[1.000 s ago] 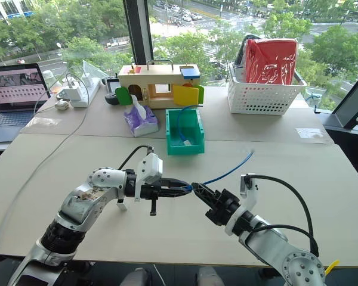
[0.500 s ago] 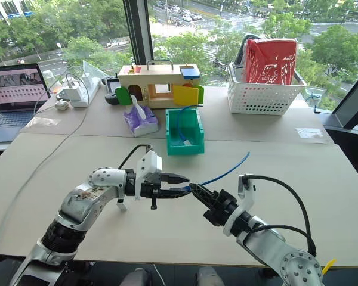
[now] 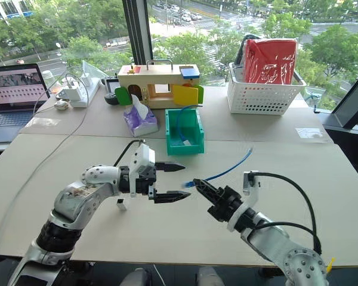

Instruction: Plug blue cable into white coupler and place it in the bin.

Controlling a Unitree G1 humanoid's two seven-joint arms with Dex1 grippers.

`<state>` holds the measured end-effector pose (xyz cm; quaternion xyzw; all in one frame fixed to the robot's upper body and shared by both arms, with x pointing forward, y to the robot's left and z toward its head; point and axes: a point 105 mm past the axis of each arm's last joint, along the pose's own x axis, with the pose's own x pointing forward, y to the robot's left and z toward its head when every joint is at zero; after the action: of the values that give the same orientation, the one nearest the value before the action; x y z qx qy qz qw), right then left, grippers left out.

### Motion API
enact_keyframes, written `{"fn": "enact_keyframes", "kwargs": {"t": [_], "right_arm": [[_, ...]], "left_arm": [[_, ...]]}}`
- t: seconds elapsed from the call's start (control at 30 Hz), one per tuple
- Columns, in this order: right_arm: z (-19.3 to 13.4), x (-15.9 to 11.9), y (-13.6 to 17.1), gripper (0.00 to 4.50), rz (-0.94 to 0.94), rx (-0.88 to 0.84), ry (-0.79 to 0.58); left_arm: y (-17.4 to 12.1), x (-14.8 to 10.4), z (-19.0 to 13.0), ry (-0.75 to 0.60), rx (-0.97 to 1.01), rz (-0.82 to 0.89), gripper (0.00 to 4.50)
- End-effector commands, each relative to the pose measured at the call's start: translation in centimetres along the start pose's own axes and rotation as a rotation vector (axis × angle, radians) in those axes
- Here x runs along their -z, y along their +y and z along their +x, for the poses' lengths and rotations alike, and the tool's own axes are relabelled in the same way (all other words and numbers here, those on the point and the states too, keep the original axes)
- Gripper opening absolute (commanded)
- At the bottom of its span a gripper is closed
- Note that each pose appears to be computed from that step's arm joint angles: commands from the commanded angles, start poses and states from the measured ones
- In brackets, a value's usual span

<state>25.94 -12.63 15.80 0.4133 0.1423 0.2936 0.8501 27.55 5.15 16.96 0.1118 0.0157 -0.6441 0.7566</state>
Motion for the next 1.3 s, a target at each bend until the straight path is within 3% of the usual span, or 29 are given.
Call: {"fn": "enact_keyframes", "kwargs": {"t": [0.03, 0.27, 0.37, 0.47, 0.67, 0.8, 0.9, 1.1, 1.3], "right_arm": [[-1.2, -4.3, -0.5, 0.0, -0.136, -0.005, -0.046], [-1.5, -11.5, -0.9, 0.0, -0.303, 0.013, -0.126], [-0.6, -12.1, -0.1, 0.0, -0.318, -0.017, -0.116], [0.4, -11.7, 0.5, 0.0, -0.313, -0.054, -0.086], [2.1, -10.5, 1.2, 0.0, -0.297, -0.111, -0.035], [2.5, -10.2, 1.2, 0.0, -0.293, -0.123, -0.018], [2.7, -9.9, 1.1, 0.0, -0.287, -0.129, -0.009], [2.7, -9.6, 0.9, 0.0, -0.289, -0.122, -0.007], [2.3, -9.6, 0.7, 0.0, -0.294, -0.108, -0.015]], "left_arm": [[0.0, -1.8, -1.3, -0.061, 0.008, 0.046, 4.44], [5.1, -6.5, -3.4, -0.22, -0.229, 0.136, 4.44], [7.5, -8.9, -6.4, -0.299, -0.337, 0.133, 4.44], [8.7, -9.2, -10.0, -0.272, -0.412, 0.135, 4.44], [7.0, -5.0, -14.5, -0.056, -0.385, 0.057, 4.44], [6.0, -2.7, -15.5, 0.034, -0.373, 0.049, 4.44], [4.2, 0.5, -15.7, 0.148, -0.319, 0.033, 4.44], [1.4, 4.6, -14.4, 0.22, -0.232, 0.0, 4.44], [0.0, 6.5, -13.6, 0.225, -0.204, -0.025, 4.44]]}}
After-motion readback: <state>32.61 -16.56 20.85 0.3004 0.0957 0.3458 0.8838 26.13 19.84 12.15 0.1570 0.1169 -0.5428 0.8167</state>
